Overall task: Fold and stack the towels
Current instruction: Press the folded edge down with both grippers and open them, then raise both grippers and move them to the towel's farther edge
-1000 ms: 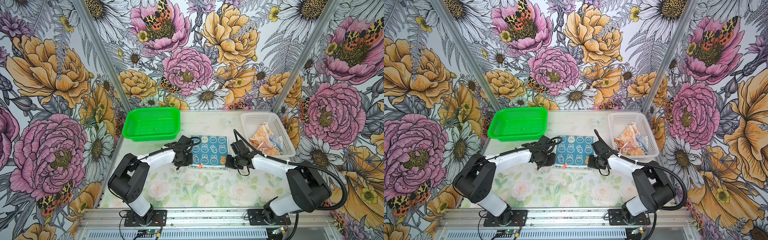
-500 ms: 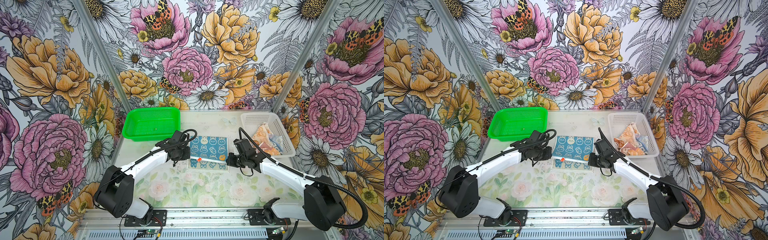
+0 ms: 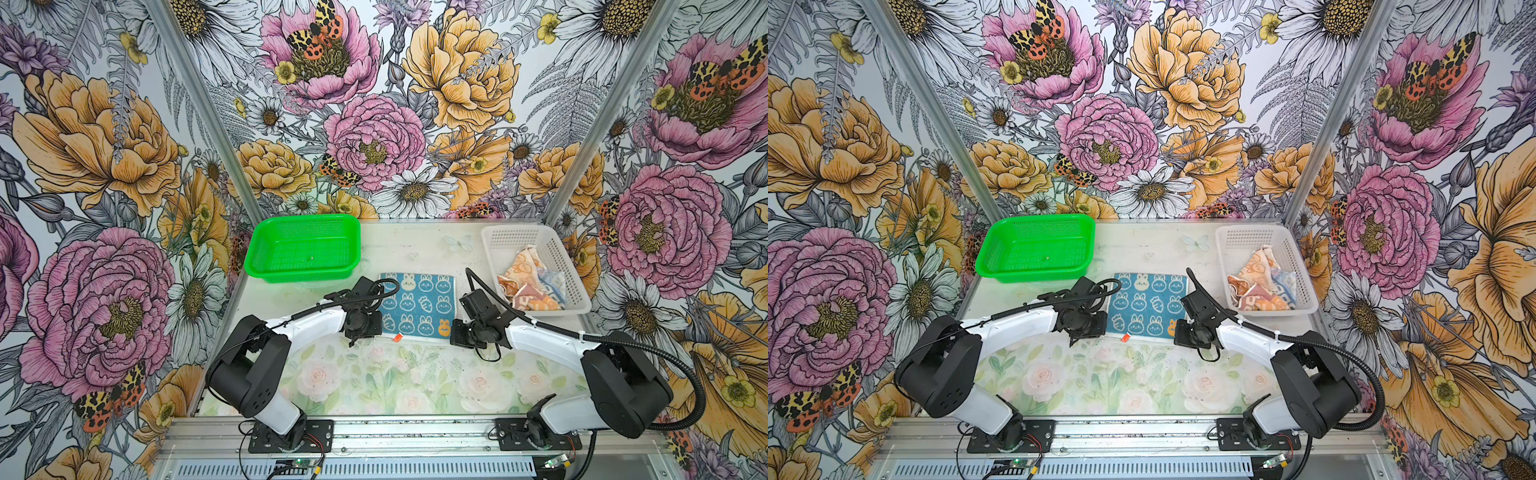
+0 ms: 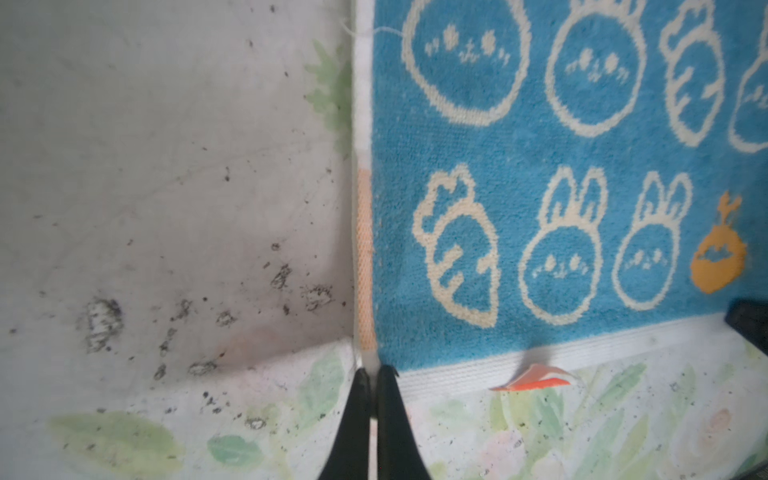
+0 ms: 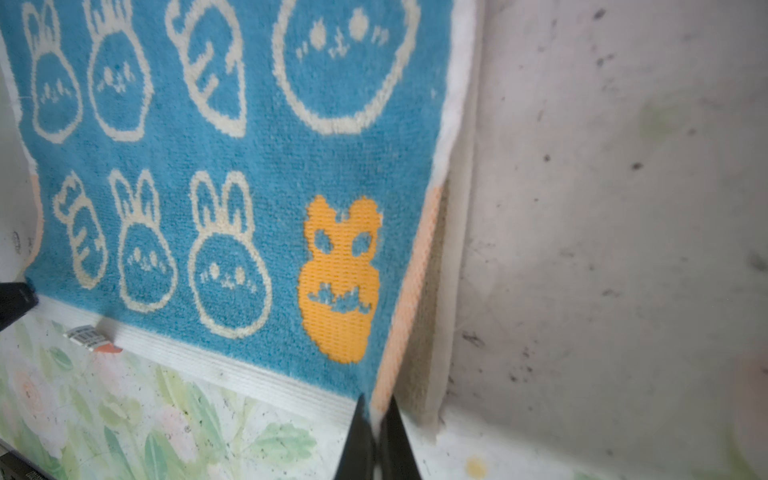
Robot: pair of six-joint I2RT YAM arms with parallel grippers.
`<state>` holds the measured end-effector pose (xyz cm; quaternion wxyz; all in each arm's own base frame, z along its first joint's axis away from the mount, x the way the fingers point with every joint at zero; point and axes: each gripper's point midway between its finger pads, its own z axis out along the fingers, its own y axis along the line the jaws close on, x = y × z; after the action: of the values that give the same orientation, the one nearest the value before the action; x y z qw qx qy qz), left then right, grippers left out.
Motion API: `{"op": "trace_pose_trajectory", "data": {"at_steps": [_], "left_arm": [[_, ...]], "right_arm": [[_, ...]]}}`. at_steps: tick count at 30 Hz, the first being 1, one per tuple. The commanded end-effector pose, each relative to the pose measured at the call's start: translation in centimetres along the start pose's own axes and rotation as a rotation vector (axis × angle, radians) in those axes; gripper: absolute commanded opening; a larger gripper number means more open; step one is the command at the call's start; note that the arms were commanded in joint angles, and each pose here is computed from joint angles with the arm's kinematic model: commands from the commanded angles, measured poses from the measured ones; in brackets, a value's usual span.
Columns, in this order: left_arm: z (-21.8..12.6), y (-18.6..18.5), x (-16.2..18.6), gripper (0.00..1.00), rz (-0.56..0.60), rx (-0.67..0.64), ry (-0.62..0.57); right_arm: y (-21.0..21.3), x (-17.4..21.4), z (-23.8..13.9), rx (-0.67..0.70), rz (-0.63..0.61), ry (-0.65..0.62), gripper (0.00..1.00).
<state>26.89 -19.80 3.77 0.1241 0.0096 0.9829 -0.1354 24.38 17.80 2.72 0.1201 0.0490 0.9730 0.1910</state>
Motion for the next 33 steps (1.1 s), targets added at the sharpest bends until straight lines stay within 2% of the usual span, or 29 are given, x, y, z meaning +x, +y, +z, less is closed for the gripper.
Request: {"op": "trace_pose_trajectory", "data": {"at_steps": [1, 5, 9, 14, 16, 20, 21, 23, 29, 33], "left_arm": [[0.8, -0.5, 0.1, 0.0, 0.006, 0.002, -0.002], [1.4, -0.6, 0.6, 0.0, 0.015, -0.009, 0.016], [1.5, -0.5, 0.7, 0.0, 0.013, -0.013, 0.02], [0.4, -1.3, -0.3, 0.27, 0.014, 0.011, -0.01], [-0.8, -1.8, -1.3, 0.39, 0.023, 0.009, -0.04], [-3.6, -2.9, -3.3, 0.64, 0.032, 0.029, -0.115], [-4.4, -3.2, -3.9, 0.73, 0.036, 0.037, -0.136], [-5.8, -3.6, -5.0, 0.98, 0.039, 0.048, -0.171], [-9.3, -4.6, -9.7, 0.99, -0.009, 0.155, -0.247], [-10.2, -6.6, -13.6, 0.99, -0.073, 0.305, -0.28]], "right_arm": [[-1.5, 0.1, 0.4, 0.061, 0.014, -0.015, 0.0], [-1.6, 0.3, 0.5, 0.061, 0.019, -0.01, 0.0], [-1.3, 0.2, 0.4, 0.053, 0.014, -0.01, 0.15], [-0.2, -0.6, -0.9, 0.017, 0.004, -0.052, 0.48], [0.5, -1.2, -1.7, 0.001, -0.003, -0.077, 0.62], [2.0, -2.7, -3.7, -0.017, -0.03, -0.107, 0.84], [2.4, -3.2, -4.3, -0.017, -0.042, -0.117, 0.89], [2.9, -4.1, -5.5, -0.008, -0.059, -0.141, 0.99], [3.9, -8.0, -7.9, -0.011, -0.074, -0.201, 0.99], [4.1, -11.8, -8.2, -0.039, -0.034, -0.222, 0.99]]}}
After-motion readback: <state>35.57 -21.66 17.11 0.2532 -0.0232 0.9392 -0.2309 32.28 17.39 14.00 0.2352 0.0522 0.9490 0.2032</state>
